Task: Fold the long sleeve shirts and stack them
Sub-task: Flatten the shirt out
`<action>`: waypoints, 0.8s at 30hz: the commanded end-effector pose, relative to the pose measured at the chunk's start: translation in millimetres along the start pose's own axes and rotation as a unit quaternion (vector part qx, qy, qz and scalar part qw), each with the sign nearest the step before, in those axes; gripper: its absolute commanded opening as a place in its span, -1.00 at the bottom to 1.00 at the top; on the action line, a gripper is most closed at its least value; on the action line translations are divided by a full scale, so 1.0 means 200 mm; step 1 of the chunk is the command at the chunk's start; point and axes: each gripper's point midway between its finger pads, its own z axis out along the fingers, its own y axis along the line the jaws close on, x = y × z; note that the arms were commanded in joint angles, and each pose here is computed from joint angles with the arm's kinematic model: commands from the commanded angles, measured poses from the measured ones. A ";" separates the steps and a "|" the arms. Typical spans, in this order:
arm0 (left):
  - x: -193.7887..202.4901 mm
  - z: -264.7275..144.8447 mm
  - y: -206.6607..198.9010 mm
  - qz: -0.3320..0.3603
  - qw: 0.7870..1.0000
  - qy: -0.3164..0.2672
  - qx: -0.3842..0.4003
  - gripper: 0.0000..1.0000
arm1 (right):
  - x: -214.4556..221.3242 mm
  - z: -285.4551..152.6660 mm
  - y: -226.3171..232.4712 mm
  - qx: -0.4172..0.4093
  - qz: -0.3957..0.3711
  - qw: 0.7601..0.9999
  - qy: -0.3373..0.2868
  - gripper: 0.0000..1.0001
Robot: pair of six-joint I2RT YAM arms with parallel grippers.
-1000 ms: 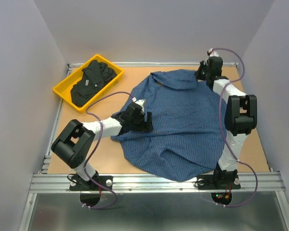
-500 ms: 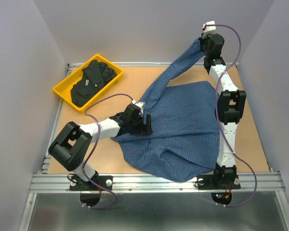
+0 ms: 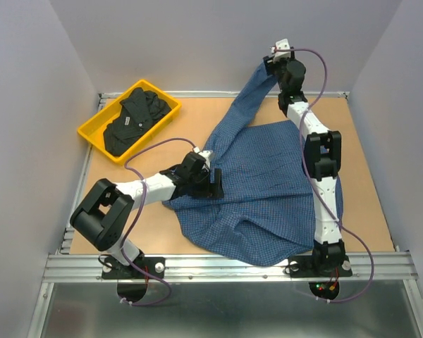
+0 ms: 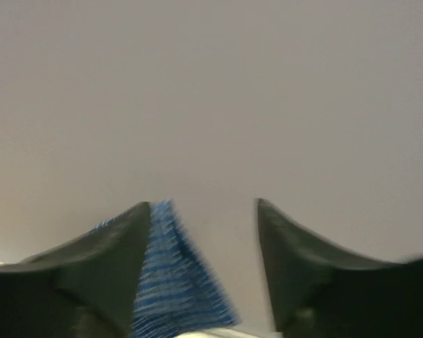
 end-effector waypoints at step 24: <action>-0.72 -0.34 0.49 -0.134 0.963 -0.194 -0.128 0.53 | 0.35 -1.13 0.22 -0.006 0.323 0.889 0.326 0.74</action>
